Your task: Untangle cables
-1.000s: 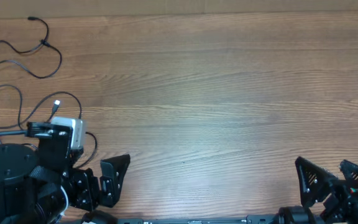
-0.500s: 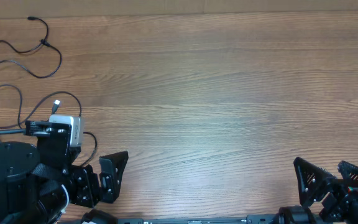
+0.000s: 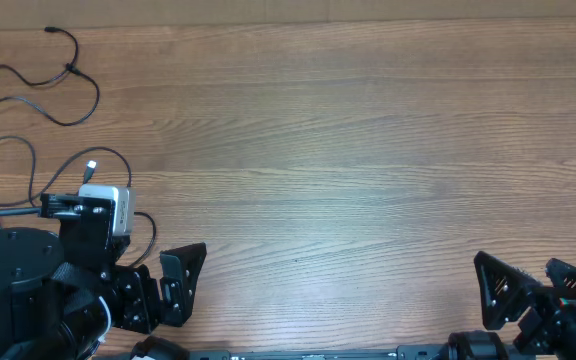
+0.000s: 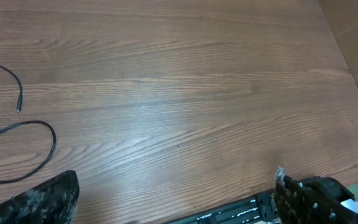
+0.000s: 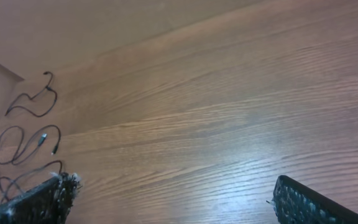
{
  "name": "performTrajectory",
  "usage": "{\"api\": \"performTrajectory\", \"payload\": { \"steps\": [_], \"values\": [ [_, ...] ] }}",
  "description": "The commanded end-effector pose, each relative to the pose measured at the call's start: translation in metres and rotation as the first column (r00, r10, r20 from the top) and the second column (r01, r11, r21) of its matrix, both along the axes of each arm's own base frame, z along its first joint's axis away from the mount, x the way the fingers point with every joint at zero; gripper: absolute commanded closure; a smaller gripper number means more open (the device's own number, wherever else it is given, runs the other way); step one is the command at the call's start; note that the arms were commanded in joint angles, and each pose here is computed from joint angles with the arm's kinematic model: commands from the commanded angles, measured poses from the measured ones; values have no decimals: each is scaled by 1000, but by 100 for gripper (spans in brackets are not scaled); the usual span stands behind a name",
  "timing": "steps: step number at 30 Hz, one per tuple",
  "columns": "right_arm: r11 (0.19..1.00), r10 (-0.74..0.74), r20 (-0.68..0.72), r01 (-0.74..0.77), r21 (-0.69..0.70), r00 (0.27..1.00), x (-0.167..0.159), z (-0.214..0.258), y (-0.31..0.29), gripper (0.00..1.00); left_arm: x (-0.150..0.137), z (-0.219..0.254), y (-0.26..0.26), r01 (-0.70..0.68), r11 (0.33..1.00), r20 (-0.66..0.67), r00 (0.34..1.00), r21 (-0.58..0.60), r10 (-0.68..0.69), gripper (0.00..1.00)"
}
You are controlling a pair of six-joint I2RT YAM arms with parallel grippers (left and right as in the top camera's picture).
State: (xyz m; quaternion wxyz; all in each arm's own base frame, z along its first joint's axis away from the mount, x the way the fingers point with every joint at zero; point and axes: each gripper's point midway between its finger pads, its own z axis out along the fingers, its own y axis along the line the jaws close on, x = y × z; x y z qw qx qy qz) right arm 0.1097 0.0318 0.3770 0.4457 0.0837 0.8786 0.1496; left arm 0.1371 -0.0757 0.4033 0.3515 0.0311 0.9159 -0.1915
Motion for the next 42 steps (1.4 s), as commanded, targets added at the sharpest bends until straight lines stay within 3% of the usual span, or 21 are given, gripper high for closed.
{"api": "performTrajectory", "payload": {
  "steps": [1,7,14,27,42],
  "values": [
    [997,15,-17,-16,-70,1000,14,-14,-4,0,1,-1,1,-10,1000,-1,1000,4,10,0],
    [992,58,129,-42,-120,990,63,-49,-2,0,1,-1,1,-10,1000,-1,1000,4,10,0],
    [992,57,279,-23,-122,958,97,-102,-2,0,1,-1,1,-10,1000,-1,1000,4,10,0],
    [993,55,503,7,-120,863,117,-151,-1,0,1,-1,1,-10,1000,-1,1000,4,10,0],
    [996,22,607,32,-78,794,134,-193,-3,0,1,-1,1,-10,1000,-1,1000,4,10,0]
  ]
}}
